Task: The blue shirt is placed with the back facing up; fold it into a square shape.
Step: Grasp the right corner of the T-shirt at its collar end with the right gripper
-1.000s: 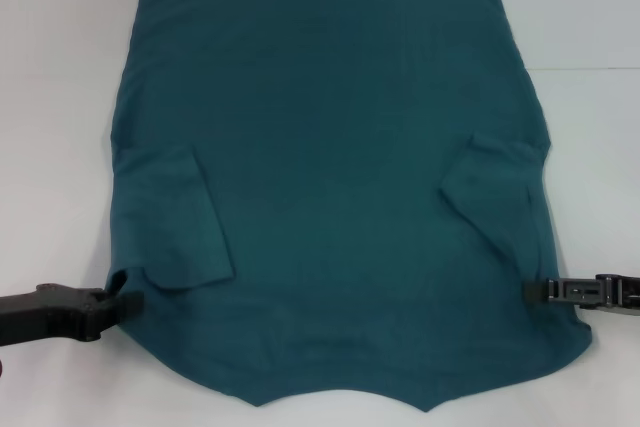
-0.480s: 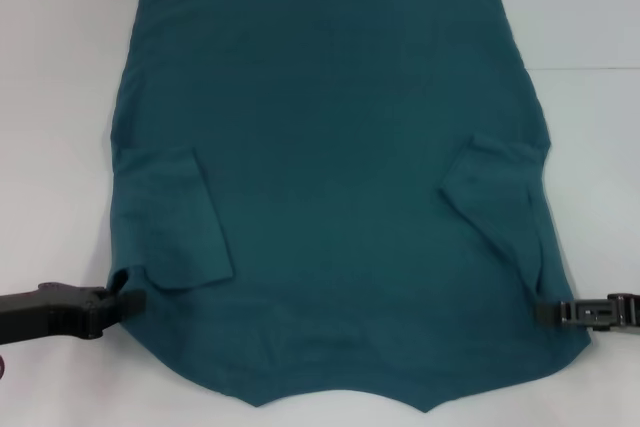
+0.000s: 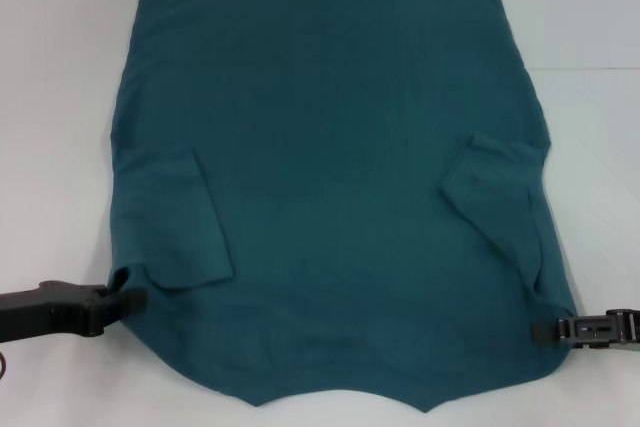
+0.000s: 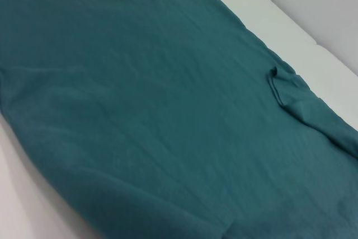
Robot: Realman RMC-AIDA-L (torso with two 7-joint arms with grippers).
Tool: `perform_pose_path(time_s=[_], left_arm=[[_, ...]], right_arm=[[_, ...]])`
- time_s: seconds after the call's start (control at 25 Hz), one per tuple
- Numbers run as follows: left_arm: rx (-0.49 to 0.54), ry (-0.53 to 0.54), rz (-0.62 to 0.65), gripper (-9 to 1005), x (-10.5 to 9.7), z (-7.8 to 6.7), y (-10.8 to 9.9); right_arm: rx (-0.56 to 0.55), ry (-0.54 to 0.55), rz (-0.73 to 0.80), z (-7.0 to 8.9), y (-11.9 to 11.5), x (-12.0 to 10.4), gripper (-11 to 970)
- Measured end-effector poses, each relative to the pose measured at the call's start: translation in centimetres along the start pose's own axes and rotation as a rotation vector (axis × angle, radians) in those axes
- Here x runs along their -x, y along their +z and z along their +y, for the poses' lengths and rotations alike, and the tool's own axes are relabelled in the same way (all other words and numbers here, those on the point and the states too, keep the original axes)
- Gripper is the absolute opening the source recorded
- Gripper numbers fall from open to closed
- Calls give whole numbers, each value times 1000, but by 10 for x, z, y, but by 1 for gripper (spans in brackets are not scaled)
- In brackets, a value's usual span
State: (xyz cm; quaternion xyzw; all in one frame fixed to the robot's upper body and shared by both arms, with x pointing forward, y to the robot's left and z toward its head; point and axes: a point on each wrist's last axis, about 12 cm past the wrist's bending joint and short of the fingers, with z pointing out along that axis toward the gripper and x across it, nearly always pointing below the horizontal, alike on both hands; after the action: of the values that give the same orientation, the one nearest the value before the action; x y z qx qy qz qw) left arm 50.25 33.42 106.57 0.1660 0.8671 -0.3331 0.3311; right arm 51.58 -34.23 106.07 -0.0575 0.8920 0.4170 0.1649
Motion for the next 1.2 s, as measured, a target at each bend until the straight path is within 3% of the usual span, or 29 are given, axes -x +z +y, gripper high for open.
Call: perform_pose_path(time_s=[0.64, 0.84, 1.2], left_arm=[[-4, 1, 0, 31, 1, 0, 1], [-4, 3, 1, 31, 2, 0, 1], [-5, 6, 3, 32, 3, 0, 2]], right_arm=[[6, 42, -67, -6, -8, -5, 735], [5, 53, -73, -8, -9, -8, 493], [-5, 58, -96, -10, -12, -9, 292]])
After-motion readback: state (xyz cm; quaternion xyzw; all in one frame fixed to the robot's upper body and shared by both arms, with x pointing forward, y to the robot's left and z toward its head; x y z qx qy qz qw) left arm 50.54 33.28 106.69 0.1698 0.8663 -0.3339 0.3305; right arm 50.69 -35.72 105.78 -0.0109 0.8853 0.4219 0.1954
